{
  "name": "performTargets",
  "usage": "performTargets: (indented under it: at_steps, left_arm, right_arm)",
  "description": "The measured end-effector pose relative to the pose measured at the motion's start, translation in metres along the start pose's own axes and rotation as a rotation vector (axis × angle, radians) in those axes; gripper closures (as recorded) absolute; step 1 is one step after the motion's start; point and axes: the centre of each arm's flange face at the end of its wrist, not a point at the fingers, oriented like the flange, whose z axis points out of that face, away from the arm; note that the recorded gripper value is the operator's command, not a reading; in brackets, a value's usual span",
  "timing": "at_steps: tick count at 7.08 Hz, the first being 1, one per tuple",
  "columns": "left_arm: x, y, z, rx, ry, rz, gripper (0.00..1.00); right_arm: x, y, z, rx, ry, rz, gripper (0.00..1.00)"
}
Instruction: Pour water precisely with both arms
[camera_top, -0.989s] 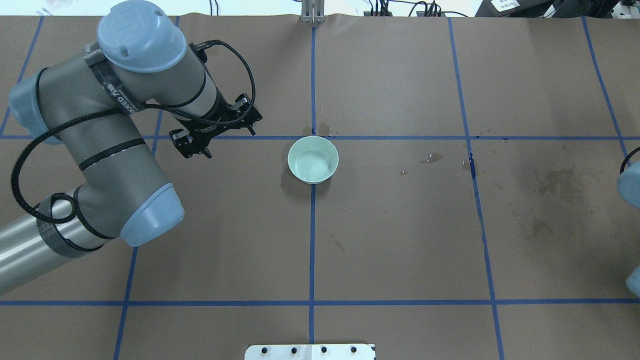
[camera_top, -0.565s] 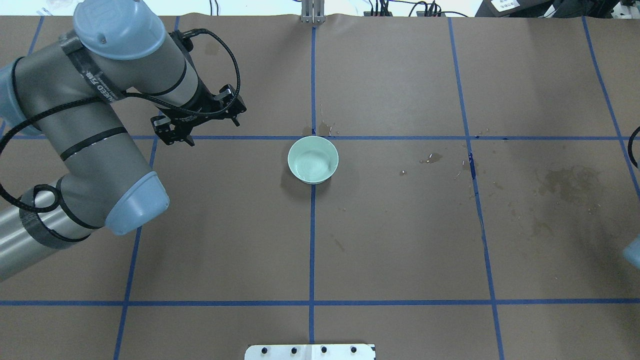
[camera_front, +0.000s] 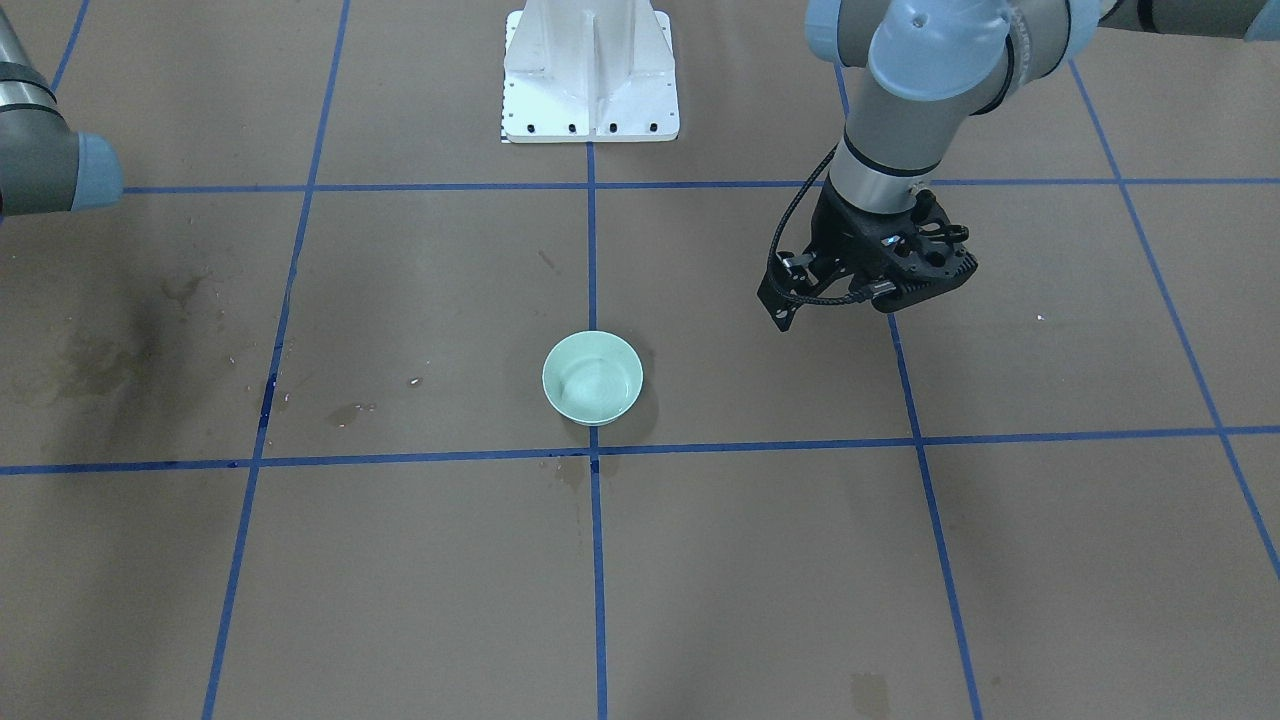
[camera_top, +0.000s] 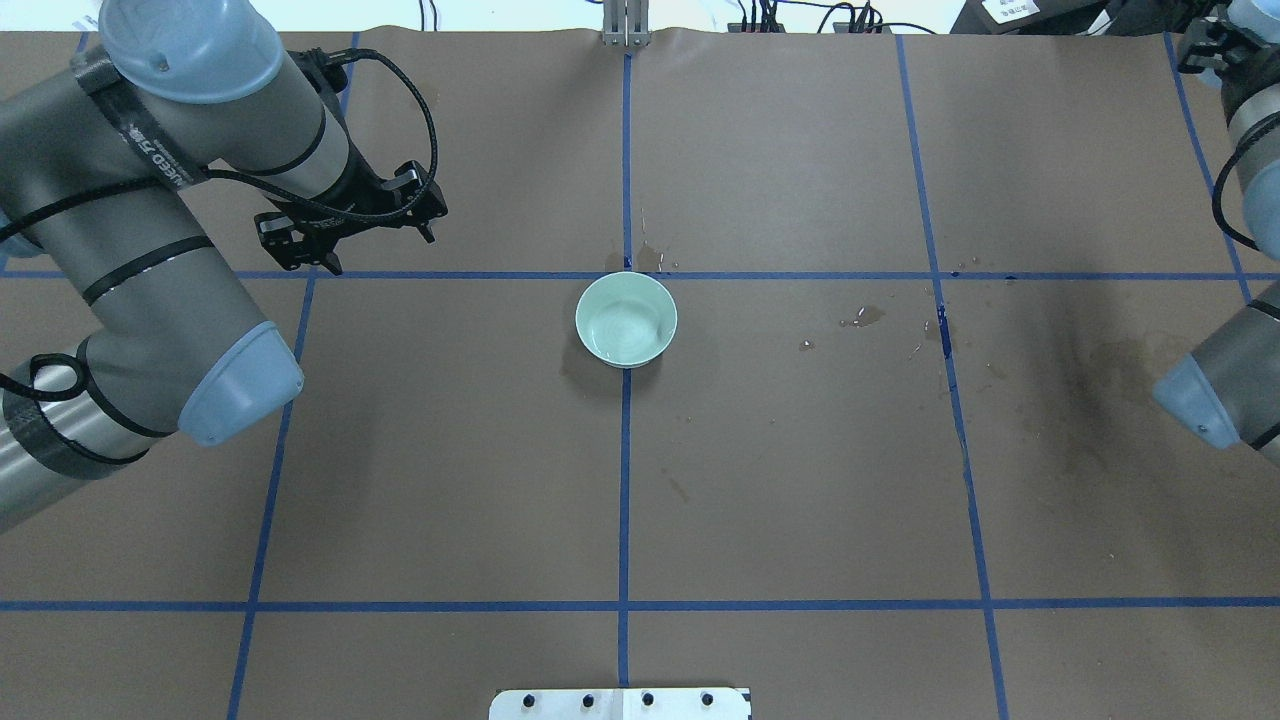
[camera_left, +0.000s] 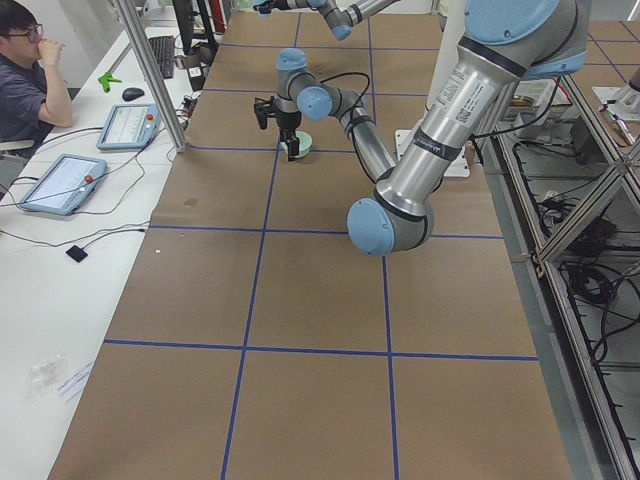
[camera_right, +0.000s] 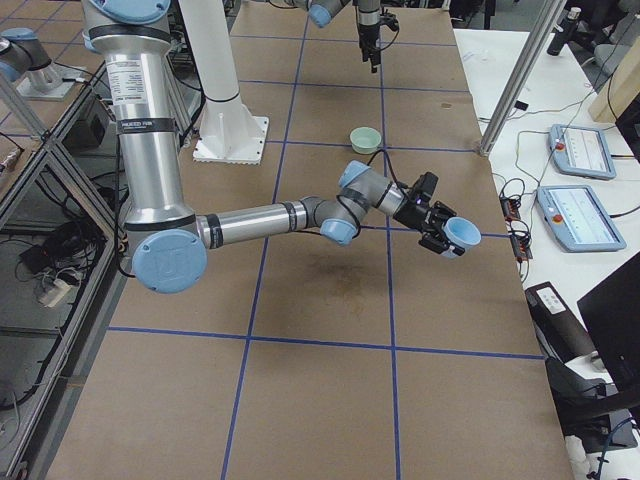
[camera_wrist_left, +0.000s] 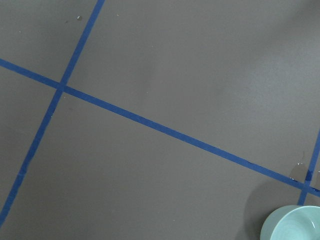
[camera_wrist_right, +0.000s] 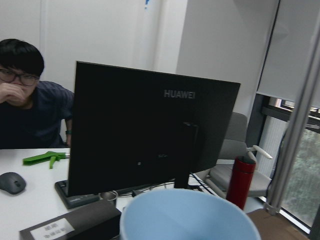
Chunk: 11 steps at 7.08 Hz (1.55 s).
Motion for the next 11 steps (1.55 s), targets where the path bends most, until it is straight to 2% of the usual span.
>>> performTargets:
  at_steps: [1, 2, 4, 5, 7, 8, 9, 11]
  left_arm:
    - [-0.006, -0.01, 0.002, 0.006, -0.011, 0.006, 0.0]
    - [-0.011, -0.02, 0.002, 0.014, -0.019, 0.008, 0.0]
    - [-0.02, -0.04, -0.005, 0.031, -0.026, 0.018, 0.0]
    - [-0.023, -0.046, -0.006, 0.036, -0.029, 0.016, 0.0]
    - [-0.032, -0.059, -0.015, 0.046, -0.043, -0.008, 0.0]
    - [-0.036, -0.065, -0.017, 0.05, -0.05, -0.02, 0.0]
    - [-0.043, -0.069, -0.016, 0.052, -0.058, -0.021, 0.0]
    - [-0.073, -0.085, -0.011, 0.054, -0.092, 0.052, 0.0]
  right_arm:
    - [-0.027, -0.008, -0.007, -0.003, -0.105, 0.024, 1.0]
    - [-0.045, -0.004, -0.015, -0.004, -0.244, 0.021, 1.0]
    - [-0.066, 0.012, -0.035, 0.037, -0.561, -0.055, 1.0]
    - [-0.087, 0.017, -0.051, 0.029, -0.699, -0.07, 1.0]
    - [-0.158, 0.035, -0.096, -0.018, -0.952, -0.072, 1.0]
    - [-0.194, 0.043, -0.12, -0.041, -1.05, -0.068, 1.0]
    - [-0.223, 0.055, -0.143, -0.065, -1.116, -0.067, 1.0]
    - [-0.252, 0.096, -0.179, -0.113, -1.186, -0.126, 1.0]
